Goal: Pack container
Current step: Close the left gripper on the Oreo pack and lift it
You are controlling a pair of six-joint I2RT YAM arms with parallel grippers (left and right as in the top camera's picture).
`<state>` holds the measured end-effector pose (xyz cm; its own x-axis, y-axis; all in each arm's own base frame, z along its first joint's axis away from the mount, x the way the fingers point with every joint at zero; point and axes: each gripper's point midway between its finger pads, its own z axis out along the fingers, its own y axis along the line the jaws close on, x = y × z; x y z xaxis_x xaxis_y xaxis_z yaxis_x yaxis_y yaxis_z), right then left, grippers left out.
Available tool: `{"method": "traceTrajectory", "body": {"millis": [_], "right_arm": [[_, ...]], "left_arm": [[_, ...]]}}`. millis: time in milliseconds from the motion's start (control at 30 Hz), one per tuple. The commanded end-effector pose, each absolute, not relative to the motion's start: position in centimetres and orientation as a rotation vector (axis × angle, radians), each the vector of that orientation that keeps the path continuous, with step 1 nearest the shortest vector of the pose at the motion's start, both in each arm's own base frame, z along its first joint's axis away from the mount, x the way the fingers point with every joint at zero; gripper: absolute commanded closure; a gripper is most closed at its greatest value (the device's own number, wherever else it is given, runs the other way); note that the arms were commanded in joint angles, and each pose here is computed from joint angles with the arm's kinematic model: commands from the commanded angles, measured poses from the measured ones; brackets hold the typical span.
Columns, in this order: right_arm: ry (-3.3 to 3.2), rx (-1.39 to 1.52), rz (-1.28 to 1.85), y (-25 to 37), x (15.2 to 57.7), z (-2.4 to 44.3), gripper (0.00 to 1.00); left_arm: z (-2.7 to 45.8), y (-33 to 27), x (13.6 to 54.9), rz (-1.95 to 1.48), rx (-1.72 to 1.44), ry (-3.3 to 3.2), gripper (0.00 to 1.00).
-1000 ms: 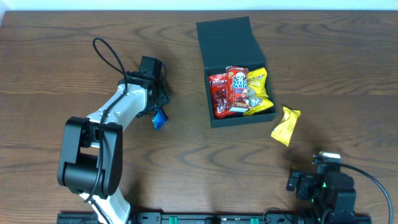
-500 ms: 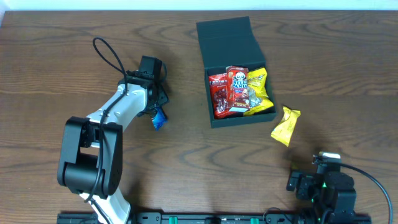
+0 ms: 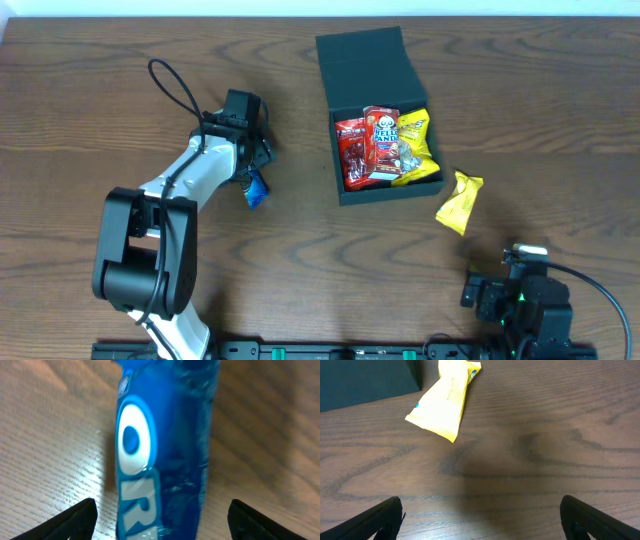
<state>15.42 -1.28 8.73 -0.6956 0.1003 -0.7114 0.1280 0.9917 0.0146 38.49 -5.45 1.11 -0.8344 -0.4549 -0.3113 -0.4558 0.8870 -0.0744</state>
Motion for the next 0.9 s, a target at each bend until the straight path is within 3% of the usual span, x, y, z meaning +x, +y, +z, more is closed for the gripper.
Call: {"method": "traceTrajectory", "body": {"millis": [0, 100, 200, 233, 333, 867], "right_arm": [[2.350, 0.161, -0.053, -1.42, 15.32, 8.55, 0.01], [2.350, 0.161, -0.053, -1.42, 15.32, 8.55, 0.01], [2.350, 0.161, -0.053, -1.42, 15.32, 8.55, 0.01], [2.350, 0.161, -0.053, -1.42, 15.32, 8.55, 0.01], [2.350, 0.161, -0.053, -1.42, 15.32, 8.55, 0.01], [2.350, 0.161, -0.053, -1.42, 15.32, 8.55, 0.01]], "left_arm": [[-0.11, -4.62, 37.46, 0.061, -0.688, 2.761, 0.14], [-0.08, -4.62, 37.60, 0.058, -0.687, 2.755, 0.16], [-0.04, -4.67, 37.74, 0.053, -0.686, 2.750, 0.29], [-0.03, -4.69, 37.78, 0.052, -0.686, 2.748, 0.39], [-0.04, -4.68, 37.77, 0.052, -0.686, 2.749, 0.48], [-0.04, -4.69, 37.76, 0.052, -0.686, 2.749, 0.59]]}}
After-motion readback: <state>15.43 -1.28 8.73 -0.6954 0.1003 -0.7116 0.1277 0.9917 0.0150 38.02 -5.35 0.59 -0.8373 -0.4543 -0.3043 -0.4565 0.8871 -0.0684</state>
